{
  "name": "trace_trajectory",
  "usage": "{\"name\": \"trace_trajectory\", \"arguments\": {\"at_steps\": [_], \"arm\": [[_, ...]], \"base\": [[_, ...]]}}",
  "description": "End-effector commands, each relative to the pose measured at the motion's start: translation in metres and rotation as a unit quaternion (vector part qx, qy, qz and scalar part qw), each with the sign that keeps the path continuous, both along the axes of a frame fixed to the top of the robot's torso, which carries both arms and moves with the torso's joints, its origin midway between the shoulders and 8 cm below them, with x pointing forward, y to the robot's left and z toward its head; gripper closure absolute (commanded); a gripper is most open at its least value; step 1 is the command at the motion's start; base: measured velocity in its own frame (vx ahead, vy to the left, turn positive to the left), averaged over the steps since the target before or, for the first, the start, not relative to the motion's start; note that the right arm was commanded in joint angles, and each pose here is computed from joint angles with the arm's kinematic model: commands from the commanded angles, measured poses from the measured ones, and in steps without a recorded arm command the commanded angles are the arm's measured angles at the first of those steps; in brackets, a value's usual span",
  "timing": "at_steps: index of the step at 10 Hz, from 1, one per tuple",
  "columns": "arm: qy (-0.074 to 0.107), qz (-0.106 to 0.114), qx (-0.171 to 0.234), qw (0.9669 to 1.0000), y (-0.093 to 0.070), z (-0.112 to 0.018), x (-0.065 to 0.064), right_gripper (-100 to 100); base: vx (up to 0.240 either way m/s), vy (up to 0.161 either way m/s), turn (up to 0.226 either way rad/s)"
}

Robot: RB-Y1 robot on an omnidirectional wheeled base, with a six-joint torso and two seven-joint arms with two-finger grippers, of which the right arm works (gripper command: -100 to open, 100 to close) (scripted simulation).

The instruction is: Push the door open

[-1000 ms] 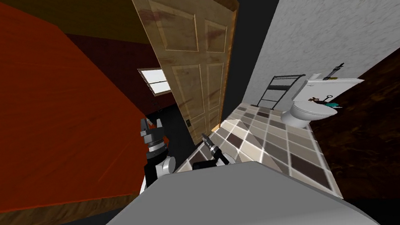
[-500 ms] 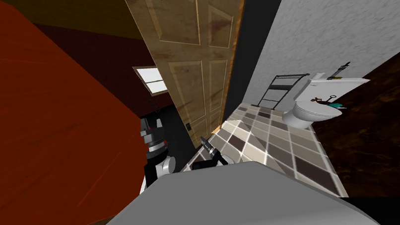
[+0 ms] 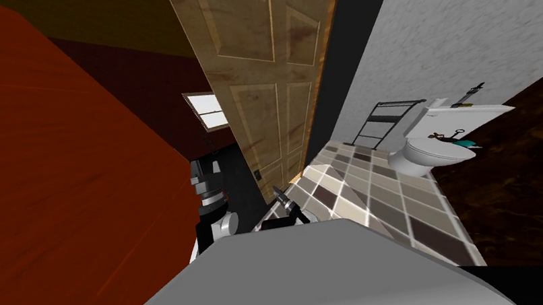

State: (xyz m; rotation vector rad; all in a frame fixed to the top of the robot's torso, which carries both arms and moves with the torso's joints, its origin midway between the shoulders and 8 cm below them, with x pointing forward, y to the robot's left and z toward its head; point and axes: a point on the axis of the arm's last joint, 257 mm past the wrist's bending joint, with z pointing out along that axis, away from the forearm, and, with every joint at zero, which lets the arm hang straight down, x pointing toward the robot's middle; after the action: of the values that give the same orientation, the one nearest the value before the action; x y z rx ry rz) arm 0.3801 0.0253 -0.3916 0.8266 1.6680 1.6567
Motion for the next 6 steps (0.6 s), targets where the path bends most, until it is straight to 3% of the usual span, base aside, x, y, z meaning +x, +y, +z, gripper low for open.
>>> {"name": "trace_trajectory", "arguments": {"at_steps": [1,6], "arm": [[0.000,-0.002,-0.004,1.0000,-0.0042,-0.0023,0.0014,-100],[0.001,-0.009,-0.007,0.9999,-0.0097,-0.0047,0.0056,-100]], "base": [[0.181,0.103,0.023],[0.179,0.142,0.029]]}}
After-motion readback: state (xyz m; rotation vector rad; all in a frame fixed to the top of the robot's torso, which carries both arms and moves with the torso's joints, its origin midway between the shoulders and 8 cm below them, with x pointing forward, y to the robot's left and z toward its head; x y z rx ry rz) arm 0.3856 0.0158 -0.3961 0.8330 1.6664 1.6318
